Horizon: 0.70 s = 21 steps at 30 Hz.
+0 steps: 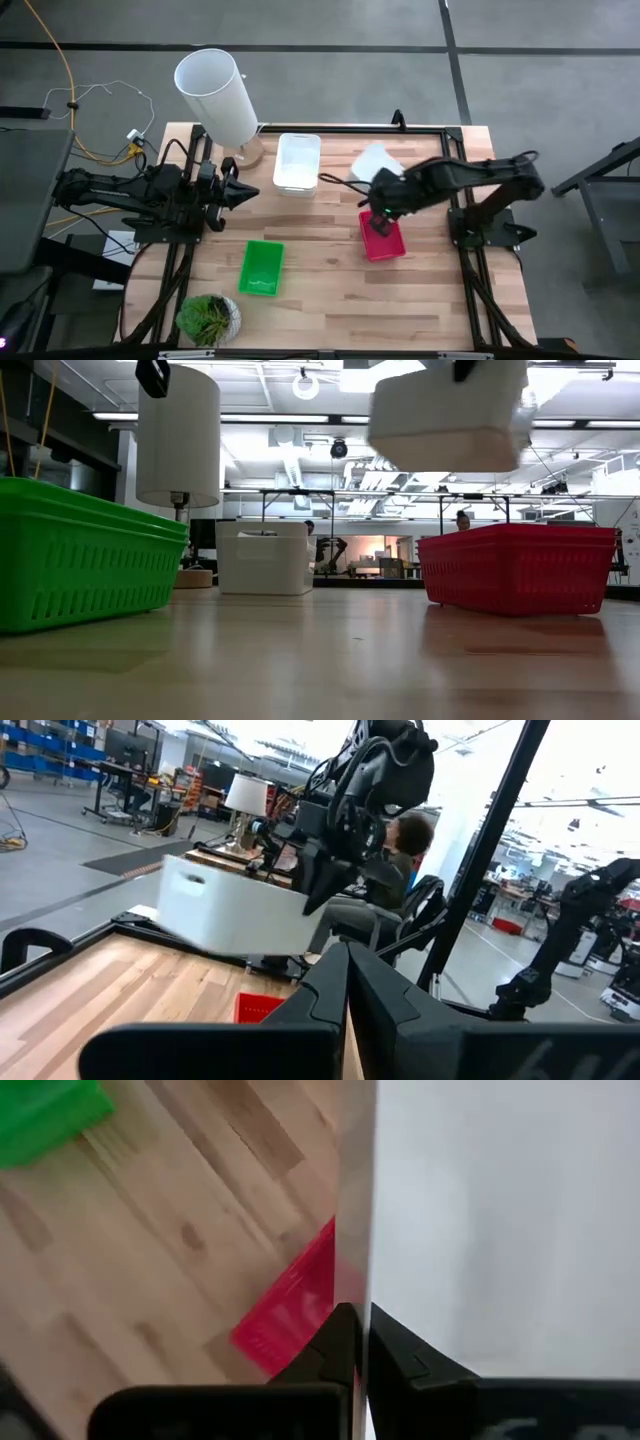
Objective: Stack baskets by color
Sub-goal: Stack the bottom white bin on the top white bins
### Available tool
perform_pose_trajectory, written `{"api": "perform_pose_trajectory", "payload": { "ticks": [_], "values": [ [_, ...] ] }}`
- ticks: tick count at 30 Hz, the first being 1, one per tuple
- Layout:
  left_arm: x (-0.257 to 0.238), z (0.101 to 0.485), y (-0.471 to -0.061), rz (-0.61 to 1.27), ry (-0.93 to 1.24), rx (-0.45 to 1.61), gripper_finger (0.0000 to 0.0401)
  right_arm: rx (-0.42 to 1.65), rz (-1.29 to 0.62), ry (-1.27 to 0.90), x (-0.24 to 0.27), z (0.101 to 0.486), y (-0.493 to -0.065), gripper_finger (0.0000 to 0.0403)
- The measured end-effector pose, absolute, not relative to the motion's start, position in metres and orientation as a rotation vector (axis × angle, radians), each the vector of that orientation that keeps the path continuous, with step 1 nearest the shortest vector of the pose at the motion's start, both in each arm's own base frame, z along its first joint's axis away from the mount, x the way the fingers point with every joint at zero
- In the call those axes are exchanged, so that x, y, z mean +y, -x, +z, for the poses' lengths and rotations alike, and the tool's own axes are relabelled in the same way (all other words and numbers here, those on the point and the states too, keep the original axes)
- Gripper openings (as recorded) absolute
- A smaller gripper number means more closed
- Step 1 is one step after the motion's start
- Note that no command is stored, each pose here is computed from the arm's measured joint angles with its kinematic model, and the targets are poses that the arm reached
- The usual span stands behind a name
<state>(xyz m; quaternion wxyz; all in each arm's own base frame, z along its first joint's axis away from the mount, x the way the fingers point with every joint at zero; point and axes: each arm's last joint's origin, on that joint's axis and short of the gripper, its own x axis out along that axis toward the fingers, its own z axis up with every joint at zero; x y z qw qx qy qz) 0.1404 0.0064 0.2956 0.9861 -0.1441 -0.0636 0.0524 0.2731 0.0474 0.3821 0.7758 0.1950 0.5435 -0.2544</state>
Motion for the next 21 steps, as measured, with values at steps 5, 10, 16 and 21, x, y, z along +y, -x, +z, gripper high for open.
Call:
{"api": "perform_pose_trajectory", "payload": {
  "ticks": [5,10,16,21],
  "values": [
    [0.007,0.295,-0.141,0.113,0.316,-0.129,0.0,1.229,-0.474,-0.184,0.037,0.374,-0.303,0.0],
    [0.007,0.293,-0.144,0.131,0.324,-0.116,0.0,1.295,-0.41,0.036,0.034,0.354,-0.33,0.0],
    [0.009,0.288,-0.152,0.197,0.4,-0.09,0.0,1.391,-0.377,0.199,0.035,0.319,-0.357,0.0],
    [0.01,0.28,-0.162,0.22,0.494,-0.049,0.0,1.422,-0.407,0.251,0.034,0.295,-0.375,0.0]
  ]
}}
